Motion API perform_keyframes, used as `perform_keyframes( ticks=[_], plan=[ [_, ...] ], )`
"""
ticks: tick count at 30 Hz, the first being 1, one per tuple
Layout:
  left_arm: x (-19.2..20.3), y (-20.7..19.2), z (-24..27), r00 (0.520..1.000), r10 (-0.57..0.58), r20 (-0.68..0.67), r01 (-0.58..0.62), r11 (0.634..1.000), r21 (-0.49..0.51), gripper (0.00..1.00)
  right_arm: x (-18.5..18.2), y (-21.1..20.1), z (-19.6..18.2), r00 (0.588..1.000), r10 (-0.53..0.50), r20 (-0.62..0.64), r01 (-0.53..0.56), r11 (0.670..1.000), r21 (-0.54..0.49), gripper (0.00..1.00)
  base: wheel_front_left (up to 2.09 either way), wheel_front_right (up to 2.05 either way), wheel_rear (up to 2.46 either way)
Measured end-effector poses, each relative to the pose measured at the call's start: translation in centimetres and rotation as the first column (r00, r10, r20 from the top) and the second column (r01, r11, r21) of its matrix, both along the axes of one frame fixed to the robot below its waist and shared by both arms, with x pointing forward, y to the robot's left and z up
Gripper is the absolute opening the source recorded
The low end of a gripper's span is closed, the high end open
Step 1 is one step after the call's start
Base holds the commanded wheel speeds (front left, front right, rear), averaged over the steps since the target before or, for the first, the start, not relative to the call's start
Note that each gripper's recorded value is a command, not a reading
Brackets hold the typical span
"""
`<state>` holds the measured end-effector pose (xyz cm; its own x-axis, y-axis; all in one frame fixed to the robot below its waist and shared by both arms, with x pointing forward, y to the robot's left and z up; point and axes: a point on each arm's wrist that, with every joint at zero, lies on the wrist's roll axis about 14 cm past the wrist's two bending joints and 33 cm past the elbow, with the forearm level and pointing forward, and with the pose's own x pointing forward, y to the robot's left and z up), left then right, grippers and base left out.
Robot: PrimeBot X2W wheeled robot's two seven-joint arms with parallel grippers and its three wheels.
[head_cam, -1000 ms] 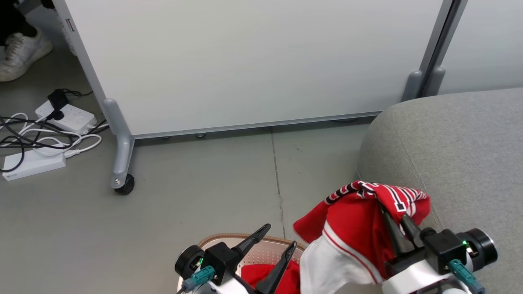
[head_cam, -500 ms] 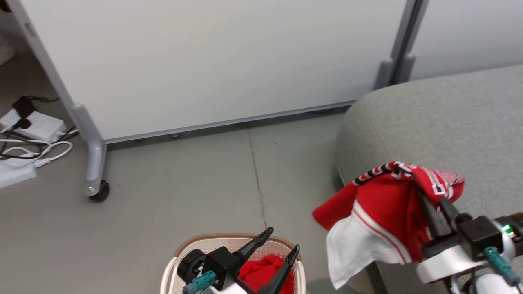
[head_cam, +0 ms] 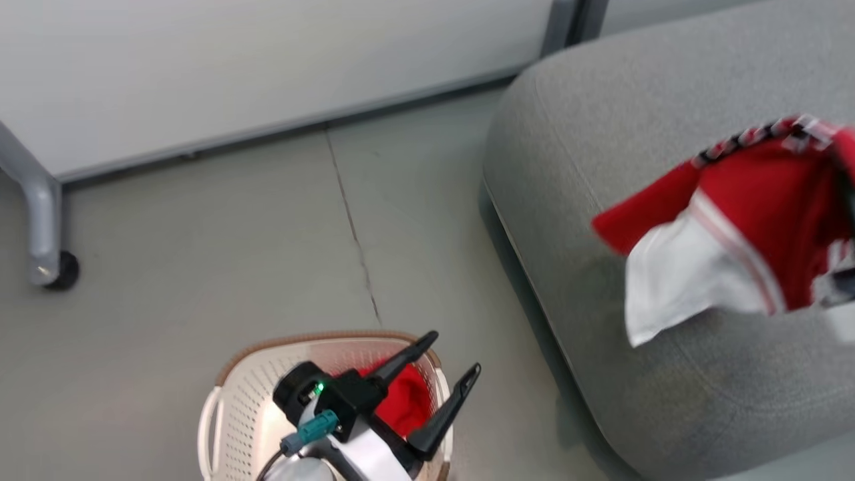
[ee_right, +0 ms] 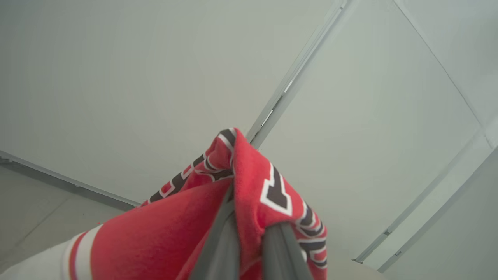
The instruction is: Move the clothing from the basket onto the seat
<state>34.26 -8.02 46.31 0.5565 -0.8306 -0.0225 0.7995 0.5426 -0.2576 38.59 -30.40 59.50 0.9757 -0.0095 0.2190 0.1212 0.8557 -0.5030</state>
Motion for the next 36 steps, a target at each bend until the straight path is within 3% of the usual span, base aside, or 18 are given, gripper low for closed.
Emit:
perform_keyframes(
  ticks=[12,18,22,29,33,36],
  plan=[
    [2.1,0.4,-6.2,0.990,-0.110,-0.085,0.115,0.992,0.057,1.00,6.5,-8.6,3.2,0.985,-0.169,0.019,0.170,0.970,-0.175,0.00,0.00,0.00,0.00],
    [3.1,1.4,-7.8,0.989,-0.095,-0.116,0.102,0.993,0.054,1.00,9.5,-12.0,3.7,0.969,-0.245,0.043,0.248,0.961,-0.124,0.00,0.00,0.00,0.00],
    [3.9,2.3,-8.6,0.990,-0.076,-0.122,0.084,0.994,0.067,1.00,10.1,-15.0,0.3,0.937,-0.350,-0.005,0.350,0.936,0.021,0.00,0.00,0.00,0.00],
    [5.2,3.9,-9.9,0.990,-0.032,-0.136,0.044,0.996,0.083,1.00,10.3,-16.7,-8.2,0.876,-0.435,-0.208,0.460,0.884,0.087,0.00,0.00,0.00,0.00],
    [5.5,4.6,-10.6,0.989,-0.018,-0.148,0.032,0.995,0.094,1.00,10.5,-17.7,-9.9,0.844,-0.474,-0.251,0.512,0.851,0.117,0.00,0.00,0.00,0.00],
    [5.4,4.6,-11.0,0.987,-0.018,-0.160,0.033,0.995,0.092,1.00,11.3,-17.2,-11.5,0.837,-0.459,-0.299,0.509,0.853,0.117,0.00,0.00,0.00,0.00]
  ],
)
